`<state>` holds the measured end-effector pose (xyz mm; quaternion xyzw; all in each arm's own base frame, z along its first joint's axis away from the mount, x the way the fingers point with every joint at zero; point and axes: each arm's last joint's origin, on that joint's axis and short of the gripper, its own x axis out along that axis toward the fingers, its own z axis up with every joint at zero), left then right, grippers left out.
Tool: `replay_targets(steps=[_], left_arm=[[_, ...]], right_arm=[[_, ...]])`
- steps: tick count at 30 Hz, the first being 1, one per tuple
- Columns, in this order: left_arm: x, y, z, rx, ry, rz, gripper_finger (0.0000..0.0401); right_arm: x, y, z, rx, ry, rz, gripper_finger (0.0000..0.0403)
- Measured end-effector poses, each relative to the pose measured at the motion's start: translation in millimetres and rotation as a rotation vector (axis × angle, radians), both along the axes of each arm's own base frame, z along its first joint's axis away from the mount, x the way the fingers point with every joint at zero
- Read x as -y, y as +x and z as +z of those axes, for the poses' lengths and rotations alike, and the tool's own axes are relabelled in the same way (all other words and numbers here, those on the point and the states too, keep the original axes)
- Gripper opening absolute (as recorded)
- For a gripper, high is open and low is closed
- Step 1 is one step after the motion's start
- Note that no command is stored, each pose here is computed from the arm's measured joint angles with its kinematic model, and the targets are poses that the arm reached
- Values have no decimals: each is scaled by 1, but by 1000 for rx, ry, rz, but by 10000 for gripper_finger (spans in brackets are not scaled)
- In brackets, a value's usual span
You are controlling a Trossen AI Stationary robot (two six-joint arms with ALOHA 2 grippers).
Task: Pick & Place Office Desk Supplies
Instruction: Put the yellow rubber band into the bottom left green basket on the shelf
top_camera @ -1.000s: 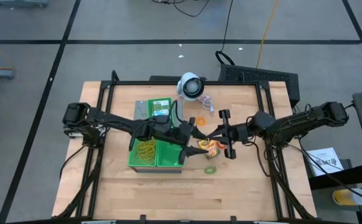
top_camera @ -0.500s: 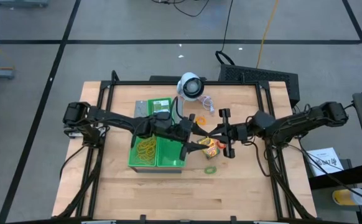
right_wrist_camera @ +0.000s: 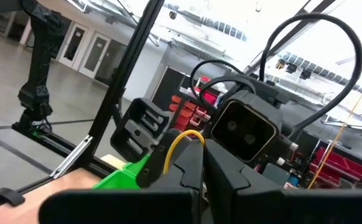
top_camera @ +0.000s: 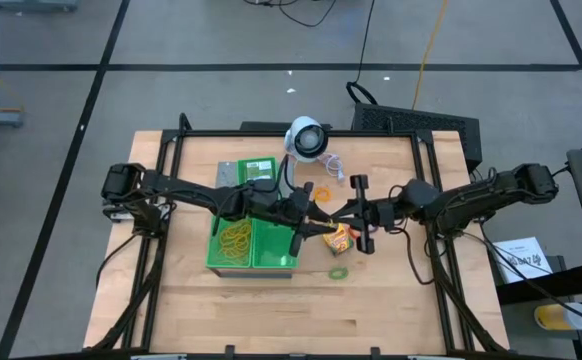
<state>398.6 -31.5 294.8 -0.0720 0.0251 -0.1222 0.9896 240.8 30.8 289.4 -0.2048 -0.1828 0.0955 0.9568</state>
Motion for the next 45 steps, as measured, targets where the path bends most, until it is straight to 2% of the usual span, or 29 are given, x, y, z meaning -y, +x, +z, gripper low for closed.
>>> replay_targets(steps=[6, 11, 15, 20, 27, 35, 40, 45], left_arm=[[0, 0, -1, -6, 8, 0, 11], [-4, -11, 12, -24, 0, -52, 14], [-7, -31, 31, -77, 4, -58, 5], [-1, -66, 59, -107, 15, -48, 4], [23, -123, 69, -173, 20, 131, 4], [52, -189, 70, -244, -103, 408, 5], [65, -207, 62, -289, -183, 528, 3], [71, -210, 54, -335, -253, 554, 18]], right_arm=[[1, 1, -3, -36, 30, -32, 7], [5, -6, 0, -97, 109, -120, 51], [8, -20, 3, -182, 203, -171, 100], [12, -40, 2, -319, 262, -217, 145], [13, -61, -2, -446, 315, -217, 159], [13, -67, -2, -471, 305, -220, 144], [13, -67, -2, -469, 294, -221, 139], [13, -67, -2, -468, 294, -220, 139]])
